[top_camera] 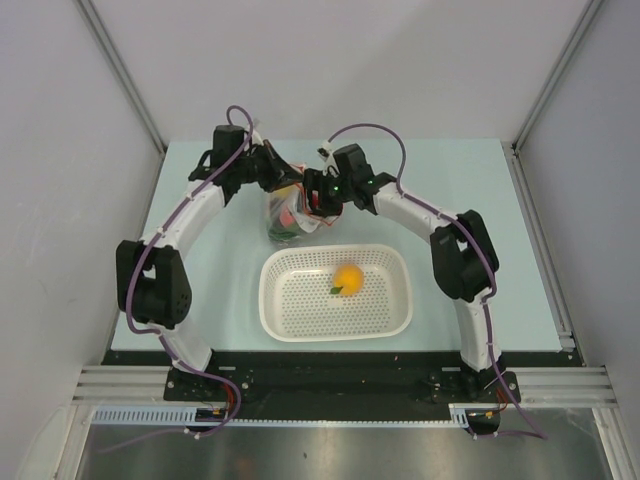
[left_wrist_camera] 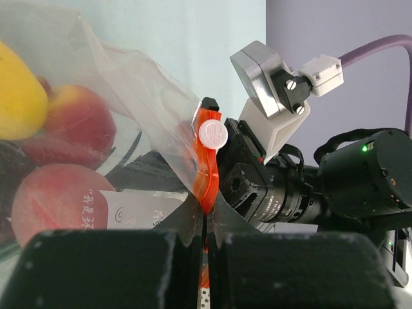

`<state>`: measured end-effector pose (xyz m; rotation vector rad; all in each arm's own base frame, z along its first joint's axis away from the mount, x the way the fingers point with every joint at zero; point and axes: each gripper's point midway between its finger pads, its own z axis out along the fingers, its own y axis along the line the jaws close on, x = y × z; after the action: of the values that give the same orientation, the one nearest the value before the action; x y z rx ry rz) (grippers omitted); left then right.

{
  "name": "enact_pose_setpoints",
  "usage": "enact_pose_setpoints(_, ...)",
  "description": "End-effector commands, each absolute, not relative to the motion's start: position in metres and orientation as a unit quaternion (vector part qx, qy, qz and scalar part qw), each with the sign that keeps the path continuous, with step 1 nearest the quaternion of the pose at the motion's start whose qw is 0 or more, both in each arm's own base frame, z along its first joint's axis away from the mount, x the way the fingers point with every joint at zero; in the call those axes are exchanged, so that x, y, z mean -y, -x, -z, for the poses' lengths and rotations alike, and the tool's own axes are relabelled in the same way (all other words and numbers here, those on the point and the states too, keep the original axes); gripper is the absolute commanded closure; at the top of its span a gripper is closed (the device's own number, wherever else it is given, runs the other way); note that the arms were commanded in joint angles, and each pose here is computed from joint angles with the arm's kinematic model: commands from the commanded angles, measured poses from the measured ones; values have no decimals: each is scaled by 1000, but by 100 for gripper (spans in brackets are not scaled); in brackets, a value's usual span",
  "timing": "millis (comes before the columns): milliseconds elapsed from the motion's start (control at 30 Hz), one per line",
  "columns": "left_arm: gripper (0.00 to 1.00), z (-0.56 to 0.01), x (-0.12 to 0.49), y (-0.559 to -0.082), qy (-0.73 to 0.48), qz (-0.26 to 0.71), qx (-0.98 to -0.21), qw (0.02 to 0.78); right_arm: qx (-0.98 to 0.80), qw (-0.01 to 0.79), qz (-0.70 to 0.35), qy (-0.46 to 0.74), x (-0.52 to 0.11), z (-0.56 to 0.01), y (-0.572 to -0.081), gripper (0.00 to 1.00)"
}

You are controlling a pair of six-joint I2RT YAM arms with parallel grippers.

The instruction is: Open the zip-top bag and remove the fake food

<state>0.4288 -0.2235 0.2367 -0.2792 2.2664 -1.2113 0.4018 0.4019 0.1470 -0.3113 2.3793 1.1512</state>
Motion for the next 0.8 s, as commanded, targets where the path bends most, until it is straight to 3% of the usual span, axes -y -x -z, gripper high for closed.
enact_pose_setpoints(0, 100, -277, 250, -411, 70, 508, -811, 281, -851, 253, -444, 117, -411, -160, -407, 21)
enact_pose_setpoints(167, 100, -273, 252, -409, 69, 508, -814, 273, -857, 247, -440, 105, -412, -153, -409, 22)
enact_pose_setpoints(300, 100, -271, 252, -407, 70, 509, -815, 269, -862, 244, -435, 85, -413, -147, -415, 30)
enact_pose_setpoints(567, 100, -274, 252, -405, 69, 515, -811, 270, -874, 241, -415, 80, -417, -135, -420, 28)
enact_pose_setpoints(767, 100, -274, 253, -405, 68, 516, -811, 266, -883, 245, -396, 65, -409, -128, -428, 39)
